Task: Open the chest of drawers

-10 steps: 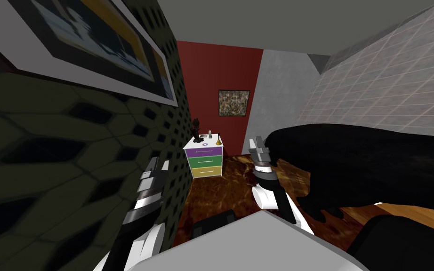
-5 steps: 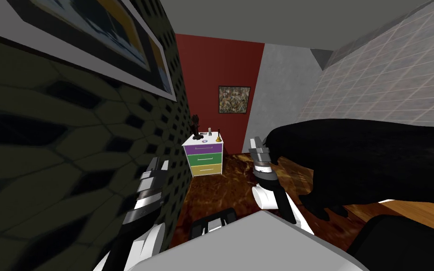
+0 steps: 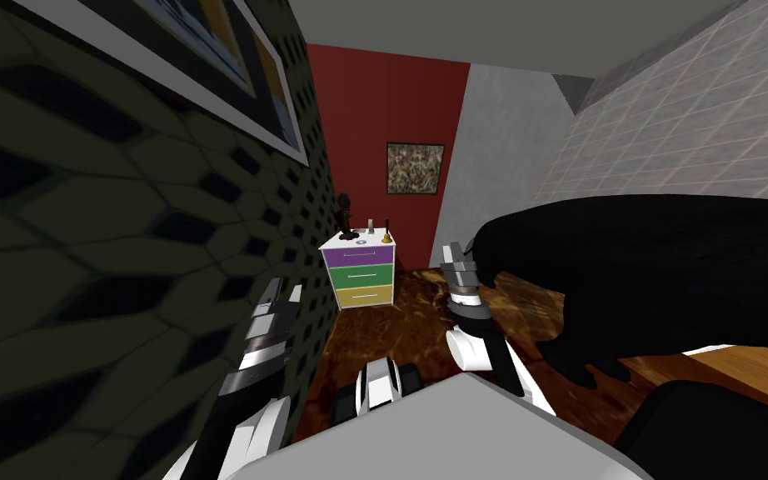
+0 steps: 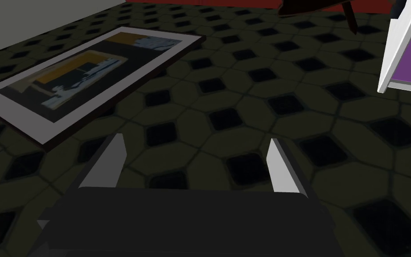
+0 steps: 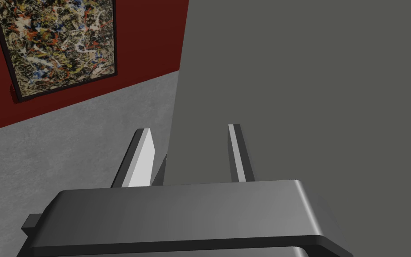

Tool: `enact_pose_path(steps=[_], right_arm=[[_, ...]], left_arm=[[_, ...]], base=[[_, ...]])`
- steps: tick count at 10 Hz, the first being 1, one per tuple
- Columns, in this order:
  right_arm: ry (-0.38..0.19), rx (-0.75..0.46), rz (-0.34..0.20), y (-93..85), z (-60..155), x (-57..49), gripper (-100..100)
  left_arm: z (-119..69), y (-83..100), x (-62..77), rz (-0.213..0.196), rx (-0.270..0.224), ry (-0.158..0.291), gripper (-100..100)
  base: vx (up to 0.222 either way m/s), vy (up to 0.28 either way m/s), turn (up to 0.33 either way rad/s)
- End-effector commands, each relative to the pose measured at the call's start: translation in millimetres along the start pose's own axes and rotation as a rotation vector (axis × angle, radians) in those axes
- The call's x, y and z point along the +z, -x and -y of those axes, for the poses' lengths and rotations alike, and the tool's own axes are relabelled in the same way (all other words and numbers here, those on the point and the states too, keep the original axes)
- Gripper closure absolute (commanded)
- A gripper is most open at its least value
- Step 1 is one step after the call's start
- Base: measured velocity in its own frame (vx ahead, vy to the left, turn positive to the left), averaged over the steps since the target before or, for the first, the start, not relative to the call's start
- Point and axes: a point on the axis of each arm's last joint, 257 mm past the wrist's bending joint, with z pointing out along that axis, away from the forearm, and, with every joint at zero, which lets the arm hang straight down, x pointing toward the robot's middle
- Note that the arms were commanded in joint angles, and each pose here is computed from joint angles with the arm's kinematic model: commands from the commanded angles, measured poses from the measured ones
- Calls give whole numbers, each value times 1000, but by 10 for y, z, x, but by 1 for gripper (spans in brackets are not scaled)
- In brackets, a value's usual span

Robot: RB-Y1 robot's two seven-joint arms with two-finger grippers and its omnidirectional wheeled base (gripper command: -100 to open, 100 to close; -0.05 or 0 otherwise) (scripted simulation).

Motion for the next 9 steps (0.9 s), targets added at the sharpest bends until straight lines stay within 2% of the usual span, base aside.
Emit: enact_pose_path(steps=[1, 2, 3, 9], right_arm=[[0, 0, 0, 0, 0, 0, 0], [0, 0, 0, 0, 0, 0, 0], [0, 0, 0, 0, 0, 0, 0], [0, 0, 0, 0, 0, 0, 0]], left_arm=[[-104, -54, -30, -49, 22, 16, -100], [-218, -81, -52, -76, 34, 31, -100], [-283, -90, -65, -86, 38, 40, -100], [-719, -108, -156, -125, 52, 99, -100]], base=[[68, -2, -16], [108, 3, -27], [130, -8, -29], [107, 3, -23]])
